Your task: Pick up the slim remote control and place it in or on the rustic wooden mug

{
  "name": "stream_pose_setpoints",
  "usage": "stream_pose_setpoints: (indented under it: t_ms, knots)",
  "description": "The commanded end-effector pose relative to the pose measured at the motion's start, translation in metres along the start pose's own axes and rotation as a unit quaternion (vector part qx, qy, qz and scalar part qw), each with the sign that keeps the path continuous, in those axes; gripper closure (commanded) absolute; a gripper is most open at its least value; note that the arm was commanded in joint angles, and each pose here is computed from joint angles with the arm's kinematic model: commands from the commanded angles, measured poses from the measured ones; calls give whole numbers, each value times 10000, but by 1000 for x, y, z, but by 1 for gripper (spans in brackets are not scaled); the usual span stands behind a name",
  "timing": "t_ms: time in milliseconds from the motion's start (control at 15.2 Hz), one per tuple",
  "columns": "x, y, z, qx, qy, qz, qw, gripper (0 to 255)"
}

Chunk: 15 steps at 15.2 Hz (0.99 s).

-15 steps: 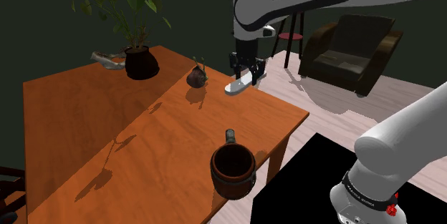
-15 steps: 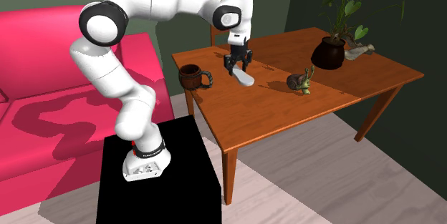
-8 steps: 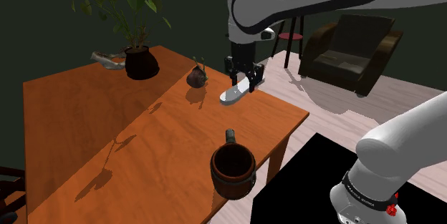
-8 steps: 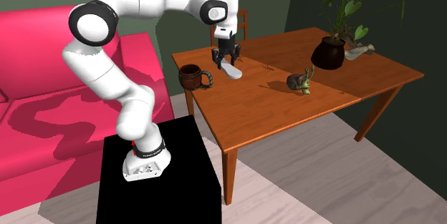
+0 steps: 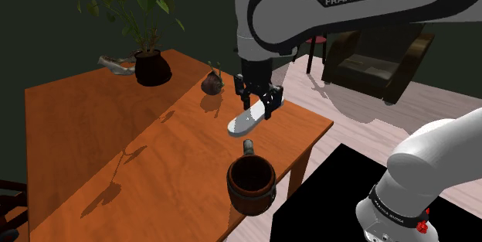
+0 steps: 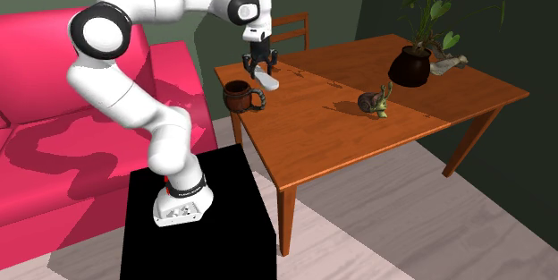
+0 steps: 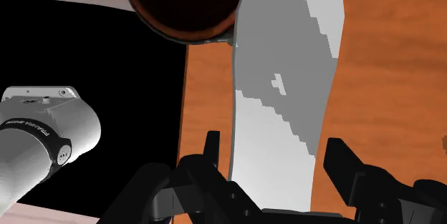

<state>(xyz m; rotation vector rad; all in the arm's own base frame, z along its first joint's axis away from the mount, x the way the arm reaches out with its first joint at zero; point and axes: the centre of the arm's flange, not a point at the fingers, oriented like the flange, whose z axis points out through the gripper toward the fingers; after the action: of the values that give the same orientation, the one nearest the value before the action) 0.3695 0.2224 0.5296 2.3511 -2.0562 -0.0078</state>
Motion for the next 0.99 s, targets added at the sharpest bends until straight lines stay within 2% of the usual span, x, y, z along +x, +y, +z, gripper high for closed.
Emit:
stream_pose_setpoints:
  t_ms: [0,330,924]
  knots:
    - [-27,13,-1,-2,0,6,10000,255]
    - [-91,45,-3,-2,0,6,10000,255]
    - [-91,44,44,-2,0,6,10000,255]
